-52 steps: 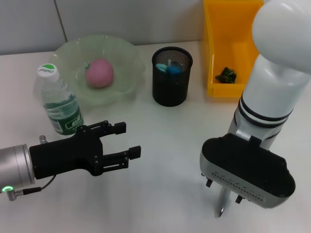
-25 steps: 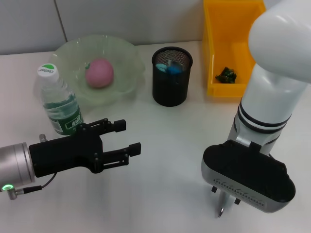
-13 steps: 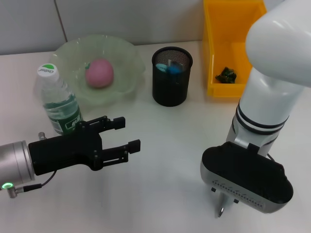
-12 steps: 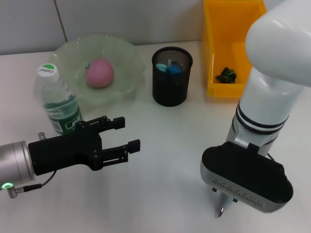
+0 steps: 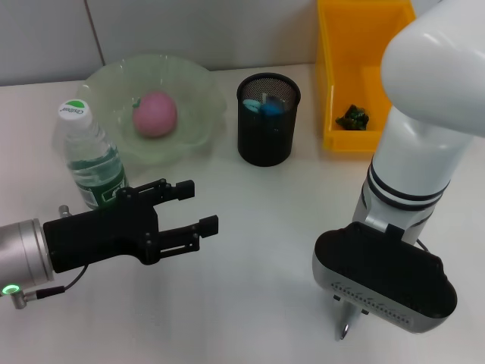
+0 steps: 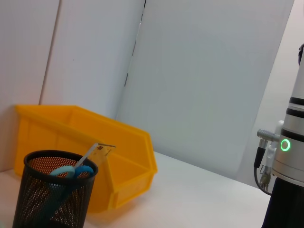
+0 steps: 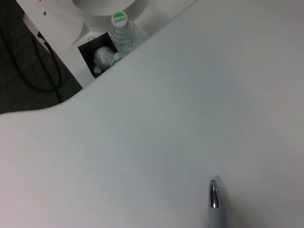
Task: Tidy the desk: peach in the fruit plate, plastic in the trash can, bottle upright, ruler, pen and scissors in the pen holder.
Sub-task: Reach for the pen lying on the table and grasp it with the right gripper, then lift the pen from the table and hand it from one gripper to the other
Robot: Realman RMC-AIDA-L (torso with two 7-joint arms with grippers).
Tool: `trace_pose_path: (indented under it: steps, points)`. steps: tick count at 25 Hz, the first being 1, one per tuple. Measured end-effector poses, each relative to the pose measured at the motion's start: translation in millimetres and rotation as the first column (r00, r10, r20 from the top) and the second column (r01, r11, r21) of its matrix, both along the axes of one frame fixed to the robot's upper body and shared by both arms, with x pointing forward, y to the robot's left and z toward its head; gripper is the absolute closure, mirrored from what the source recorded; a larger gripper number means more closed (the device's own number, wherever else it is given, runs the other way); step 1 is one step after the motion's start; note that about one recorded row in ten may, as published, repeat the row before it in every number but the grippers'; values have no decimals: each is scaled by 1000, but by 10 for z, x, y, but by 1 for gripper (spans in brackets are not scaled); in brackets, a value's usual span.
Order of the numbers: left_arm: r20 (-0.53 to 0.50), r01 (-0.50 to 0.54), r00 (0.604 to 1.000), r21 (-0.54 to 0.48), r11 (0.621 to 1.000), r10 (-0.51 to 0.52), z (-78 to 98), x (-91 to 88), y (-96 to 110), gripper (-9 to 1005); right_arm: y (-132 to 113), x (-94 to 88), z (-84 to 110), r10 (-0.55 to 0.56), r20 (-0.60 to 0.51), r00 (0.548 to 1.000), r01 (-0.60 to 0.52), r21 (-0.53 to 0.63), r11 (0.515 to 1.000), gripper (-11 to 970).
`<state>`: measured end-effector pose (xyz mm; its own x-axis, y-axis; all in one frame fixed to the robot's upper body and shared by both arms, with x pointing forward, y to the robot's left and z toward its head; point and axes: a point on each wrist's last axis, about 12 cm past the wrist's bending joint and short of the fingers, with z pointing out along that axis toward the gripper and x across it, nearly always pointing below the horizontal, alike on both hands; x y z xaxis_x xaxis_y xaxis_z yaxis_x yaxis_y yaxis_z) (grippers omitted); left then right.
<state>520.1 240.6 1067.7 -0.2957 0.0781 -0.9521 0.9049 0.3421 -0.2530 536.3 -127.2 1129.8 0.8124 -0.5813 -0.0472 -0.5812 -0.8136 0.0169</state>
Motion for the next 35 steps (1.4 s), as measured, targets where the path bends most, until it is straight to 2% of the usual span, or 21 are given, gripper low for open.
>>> trace_pose_path:
  steps: [22, 30, 33, 34, 35]
  points:
    - [-2, -3, 1000, -2, 1000, 3, -1, -2, 3, 226, -12, 12, -45, 0, 6, 1000, 0, -9, 1000, 686]
    - [1, -9, 1000, -6, 1000, 9, 6, 3, 12, 226, -29, 31, -99, -6, 31, 1000, 7, -36, 999, 793]
    - [2, -9, 1000, -7, 1000, 9, 10, 4, 18, 226, -18, 60, 23, -29, 44, 999, 29, 10, 1000, 833]
    - [2, -9, 1000, -8, 1000, 9, 11, 4, 20, 226, -26, 113, 197, -72, 56, 996, 67, 74, 995, 833]
    - [2, -9, 1000, -8, 1000, 9, 11, 4, 20, 226, -26, 113, 197, -72, 56, 996, 67, 74, 995, 834]
